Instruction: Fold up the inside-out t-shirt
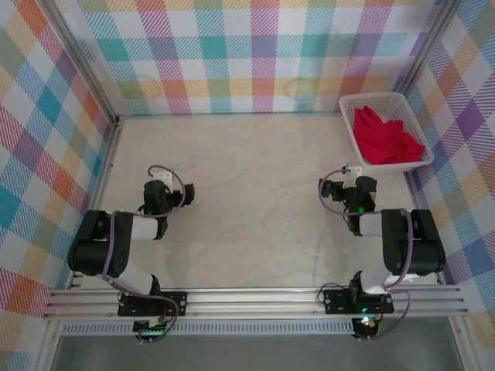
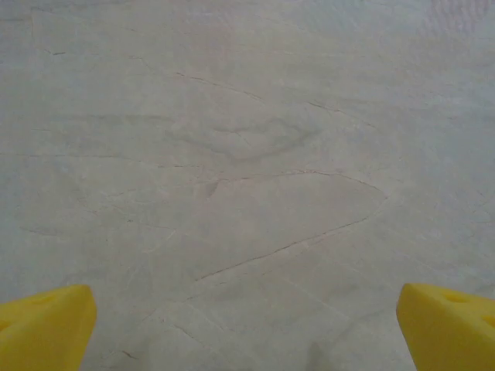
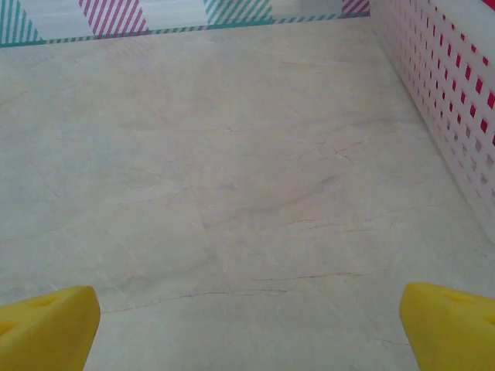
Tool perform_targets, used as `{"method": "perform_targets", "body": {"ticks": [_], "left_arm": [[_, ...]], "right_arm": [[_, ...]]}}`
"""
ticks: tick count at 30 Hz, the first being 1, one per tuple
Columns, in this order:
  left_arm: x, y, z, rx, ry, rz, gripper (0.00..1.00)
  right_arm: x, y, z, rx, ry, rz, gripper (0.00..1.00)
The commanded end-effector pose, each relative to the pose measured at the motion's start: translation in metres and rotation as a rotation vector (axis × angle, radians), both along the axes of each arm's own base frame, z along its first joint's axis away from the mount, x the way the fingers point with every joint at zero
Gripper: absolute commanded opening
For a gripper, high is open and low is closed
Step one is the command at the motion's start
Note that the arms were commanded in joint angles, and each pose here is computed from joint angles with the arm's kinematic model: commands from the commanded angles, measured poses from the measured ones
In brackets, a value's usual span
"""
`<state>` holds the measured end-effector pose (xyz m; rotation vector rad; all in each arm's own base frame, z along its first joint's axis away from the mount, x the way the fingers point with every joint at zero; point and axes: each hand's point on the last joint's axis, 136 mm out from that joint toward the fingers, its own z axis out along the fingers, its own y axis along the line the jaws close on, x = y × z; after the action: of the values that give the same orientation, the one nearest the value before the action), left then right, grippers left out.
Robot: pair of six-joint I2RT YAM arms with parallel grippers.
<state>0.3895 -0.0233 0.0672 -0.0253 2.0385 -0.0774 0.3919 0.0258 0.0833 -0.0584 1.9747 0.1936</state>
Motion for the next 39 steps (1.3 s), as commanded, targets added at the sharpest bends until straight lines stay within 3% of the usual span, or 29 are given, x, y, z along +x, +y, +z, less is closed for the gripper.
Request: {"method": "perform_targets", "body": {"ticks": [1,34,37,39], "left_arm": [[0.009,0.002,0.012,-0.001,-0.046,-0.001,1.0],[0.008,0.002,0.013,-0.001,-0.052,0.0,1.0],[0.004,-0.012,0.027,0.007,-0.063,-0.081,1.0],[-0.005,-0.019,0.043,-0.004,-0.004,-0.094,1.0]], "right_arm": [[0.005,0.003,0.011,-0.003,-0.034,0.022,1.0],[0.004,0.003,0.01,-0.006,-0.036,0.02,1.0],[0.0,0.002,0.025,-0.016,-0.07,0.005,1.0],[-0.009,-0.001,0.045,-0.01,-0.033,-0.022,1.0]]}}
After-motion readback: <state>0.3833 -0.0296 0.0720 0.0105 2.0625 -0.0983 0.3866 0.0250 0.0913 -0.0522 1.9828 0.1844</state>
